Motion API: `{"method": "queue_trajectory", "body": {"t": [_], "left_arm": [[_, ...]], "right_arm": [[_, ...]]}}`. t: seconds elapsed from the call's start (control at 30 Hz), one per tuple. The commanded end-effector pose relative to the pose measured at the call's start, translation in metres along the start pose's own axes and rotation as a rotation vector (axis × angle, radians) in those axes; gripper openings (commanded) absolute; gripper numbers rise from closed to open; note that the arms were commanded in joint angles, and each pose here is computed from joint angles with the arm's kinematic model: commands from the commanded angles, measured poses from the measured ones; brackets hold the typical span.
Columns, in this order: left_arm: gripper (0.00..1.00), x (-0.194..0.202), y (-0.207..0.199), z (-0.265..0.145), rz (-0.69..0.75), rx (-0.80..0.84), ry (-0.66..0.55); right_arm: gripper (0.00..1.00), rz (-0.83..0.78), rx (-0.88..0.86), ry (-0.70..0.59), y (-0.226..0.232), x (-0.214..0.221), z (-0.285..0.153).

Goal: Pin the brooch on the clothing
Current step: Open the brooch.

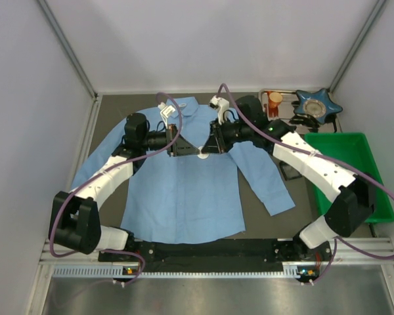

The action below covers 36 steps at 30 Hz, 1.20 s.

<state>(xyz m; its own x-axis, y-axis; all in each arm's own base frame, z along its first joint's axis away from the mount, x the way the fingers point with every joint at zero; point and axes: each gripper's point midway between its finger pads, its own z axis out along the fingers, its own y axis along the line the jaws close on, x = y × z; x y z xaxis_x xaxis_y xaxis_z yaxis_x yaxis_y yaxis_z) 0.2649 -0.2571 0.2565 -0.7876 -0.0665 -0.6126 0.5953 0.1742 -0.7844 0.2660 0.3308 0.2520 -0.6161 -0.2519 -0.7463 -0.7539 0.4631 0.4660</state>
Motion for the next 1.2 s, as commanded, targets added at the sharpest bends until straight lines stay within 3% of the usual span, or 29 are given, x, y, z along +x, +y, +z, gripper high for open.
{"method": "queue_trajectory", "body": {"t": [0.0,0.1,0.2,0.23,0.33,0.4,0.67,1.0,1.17], "left_arm": [[0.00,-0.009,-0.016,-0.005,0.075,0.040,-0.020],[0.00,-0.009,-0.016,-0.005,0.075,0.041,-0.020],[0.00,-0.008,-0.015,-0.005,0.072,0.043,-0.017],[0.00,-0.008,-0.015,-0.006,0.080,0.044,-0.016],[0.00,-0.005,-0.013,-0.008,0.112,0.033,-0.001],[0.00,0.002,-0.011,-0.009,0.100,0.025,0.022],[0.00,0.009,-0.019,-0.013,0.170,0.061,0.093],[0.00,0.010,-0.027,-0.015,0.193,0.086,0.116],[0.00,0.012,-0.032,-0.014,0.198,0.122,0.136]], "right_arm": [[0.11,-0.084,0.065,-0.010,-0.008,-0.010,-0.007],[0.12,-0.095,0.047,-0.015,-0.003,-0.013,-0.008],[0.35,-0.103,-0.008,-0.026,0.008,-0.019,-0.012],[0.51,-0.108,-0.019,-0.041,0.012,-0.025,-0.015],[0.67,-0.093,-0.069,-0.079,0.018,-0.040,-0.030],[0.71,-0.096,-0.107,-0.098,0.021,-0.049,-0.040],[0.53,-0.348,-0.218,-0.064,0.022,-0.027,-0.053],[0.46,-0.366,-0.352,0.051,0.049,0.010,-0.028],[0.45,-0.359,-0.329,0.085,0.044,0.016,-0.012]]}}
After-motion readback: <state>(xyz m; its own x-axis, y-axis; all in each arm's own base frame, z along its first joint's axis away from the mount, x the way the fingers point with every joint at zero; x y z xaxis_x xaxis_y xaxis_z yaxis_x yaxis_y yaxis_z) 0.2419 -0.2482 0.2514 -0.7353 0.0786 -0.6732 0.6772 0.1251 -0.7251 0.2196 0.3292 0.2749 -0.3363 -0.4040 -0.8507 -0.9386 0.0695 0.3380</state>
